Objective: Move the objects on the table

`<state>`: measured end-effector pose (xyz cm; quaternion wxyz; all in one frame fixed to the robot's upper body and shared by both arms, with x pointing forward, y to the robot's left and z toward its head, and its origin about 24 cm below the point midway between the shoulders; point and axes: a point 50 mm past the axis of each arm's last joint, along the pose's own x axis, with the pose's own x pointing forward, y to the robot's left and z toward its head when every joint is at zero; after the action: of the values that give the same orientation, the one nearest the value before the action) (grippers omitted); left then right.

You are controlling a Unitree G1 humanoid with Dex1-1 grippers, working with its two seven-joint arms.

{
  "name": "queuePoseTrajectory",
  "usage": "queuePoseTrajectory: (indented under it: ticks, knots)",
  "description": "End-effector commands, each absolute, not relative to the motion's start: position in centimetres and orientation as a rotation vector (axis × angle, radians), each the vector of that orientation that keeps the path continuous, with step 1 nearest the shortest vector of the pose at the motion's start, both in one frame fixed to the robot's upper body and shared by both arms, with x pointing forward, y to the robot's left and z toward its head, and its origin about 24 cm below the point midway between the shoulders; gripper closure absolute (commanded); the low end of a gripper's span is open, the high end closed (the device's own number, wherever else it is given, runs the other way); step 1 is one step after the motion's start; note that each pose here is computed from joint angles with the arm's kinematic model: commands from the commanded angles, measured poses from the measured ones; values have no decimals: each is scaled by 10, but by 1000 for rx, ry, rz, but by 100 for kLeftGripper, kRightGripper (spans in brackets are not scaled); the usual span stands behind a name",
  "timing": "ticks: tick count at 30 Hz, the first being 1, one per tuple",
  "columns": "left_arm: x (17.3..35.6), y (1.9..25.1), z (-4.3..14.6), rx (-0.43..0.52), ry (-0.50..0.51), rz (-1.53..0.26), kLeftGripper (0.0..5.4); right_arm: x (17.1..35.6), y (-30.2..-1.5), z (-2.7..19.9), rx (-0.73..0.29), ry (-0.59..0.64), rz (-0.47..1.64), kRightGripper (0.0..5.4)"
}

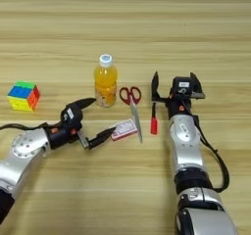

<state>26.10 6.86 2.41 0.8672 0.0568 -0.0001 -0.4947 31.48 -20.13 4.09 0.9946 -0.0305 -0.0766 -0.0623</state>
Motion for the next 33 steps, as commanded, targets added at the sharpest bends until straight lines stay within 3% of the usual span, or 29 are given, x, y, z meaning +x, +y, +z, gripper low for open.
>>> queuePoseTrajectory:
  ticks: [1, 16, 33]
  knots:
    - [260, 59, 21, 143, 24, -1082, 2, 316, -199, 42, -53, -146, -128, 0]
    - [260, 51, 12, 171, 80, -1123, 2, 316, -198, 44, -50, -155, -133, 0]
    - [273, 45, 0, 194, 168, -1163, 2, 316, -196, 46, -43, -160, -139, 0]
